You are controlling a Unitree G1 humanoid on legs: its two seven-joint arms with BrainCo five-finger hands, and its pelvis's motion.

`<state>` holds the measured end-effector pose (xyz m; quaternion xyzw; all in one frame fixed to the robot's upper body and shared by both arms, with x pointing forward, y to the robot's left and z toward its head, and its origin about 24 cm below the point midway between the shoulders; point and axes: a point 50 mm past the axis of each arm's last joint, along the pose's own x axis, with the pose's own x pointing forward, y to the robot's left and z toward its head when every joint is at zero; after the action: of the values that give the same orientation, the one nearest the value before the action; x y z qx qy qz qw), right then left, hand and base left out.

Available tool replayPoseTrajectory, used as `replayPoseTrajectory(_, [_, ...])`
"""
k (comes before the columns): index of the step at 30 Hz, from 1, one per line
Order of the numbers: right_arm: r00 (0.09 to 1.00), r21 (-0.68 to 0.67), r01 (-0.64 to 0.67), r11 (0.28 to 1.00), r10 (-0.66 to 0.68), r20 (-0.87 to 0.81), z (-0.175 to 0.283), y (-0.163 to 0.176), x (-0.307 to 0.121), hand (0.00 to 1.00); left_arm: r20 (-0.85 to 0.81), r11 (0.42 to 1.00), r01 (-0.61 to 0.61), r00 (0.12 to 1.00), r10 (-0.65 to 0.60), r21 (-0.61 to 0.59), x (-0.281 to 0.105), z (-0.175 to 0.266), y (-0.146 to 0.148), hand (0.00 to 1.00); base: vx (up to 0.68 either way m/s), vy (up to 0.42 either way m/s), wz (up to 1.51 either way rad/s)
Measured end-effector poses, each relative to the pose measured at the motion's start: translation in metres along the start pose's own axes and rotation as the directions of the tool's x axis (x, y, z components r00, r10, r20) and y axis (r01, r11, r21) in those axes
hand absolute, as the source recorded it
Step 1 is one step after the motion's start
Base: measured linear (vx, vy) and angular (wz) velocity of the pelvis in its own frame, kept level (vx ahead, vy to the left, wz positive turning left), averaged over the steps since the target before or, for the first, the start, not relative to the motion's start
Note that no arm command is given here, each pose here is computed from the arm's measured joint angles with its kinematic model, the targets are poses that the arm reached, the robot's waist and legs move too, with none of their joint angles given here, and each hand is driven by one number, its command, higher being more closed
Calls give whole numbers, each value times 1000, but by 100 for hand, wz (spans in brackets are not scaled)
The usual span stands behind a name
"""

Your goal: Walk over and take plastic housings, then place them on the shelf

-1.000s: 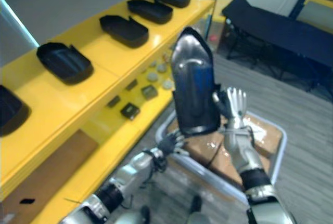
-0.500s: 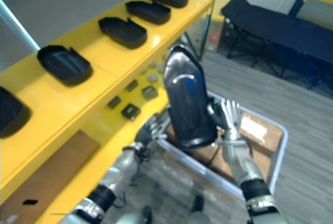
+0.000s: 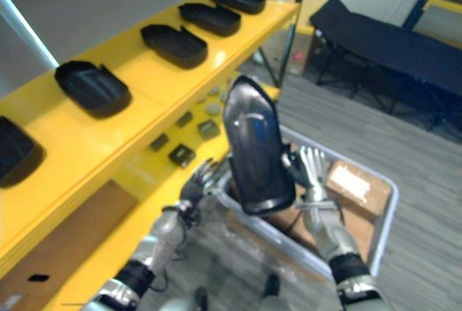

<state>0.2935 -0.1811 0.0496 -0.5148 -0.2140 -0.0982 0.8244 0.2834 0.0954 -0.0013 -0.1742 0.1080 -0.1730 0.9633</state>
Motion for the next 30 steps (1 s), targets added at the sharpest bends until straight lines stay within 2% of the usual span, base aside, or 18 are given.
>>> replayPoseTrajectory(6, [998, -2, -41, 999, 41, 39, 10, 8, 0, 100, -116, 998, 58, 991, -60, -15, -1, -18, -7, 0, -28, 14, 1])
replayPoseTrajectory(14, [995, -10, -81, 997, 81, 60, 18, 18, 4, 100, -148, 993, 118, 982, -115, 16, 2, -23, -21, 0, -66, 18, 2])
replayPoseTrajectory(23, [987, -54, -138, 989, 142, 76, 18, 21, 4, 100, -158, 993, 113, 982, -107, 26, 1, -25, -22, 0, -17, 2, -1])
replayPoseTrajectory(30, [980, -80, -159, 984, 167, 104, 21, 24, 2, 100, -158, 995, 94, 983, -88, 32, -2, -22, -11, 0, 0, 0, 0])
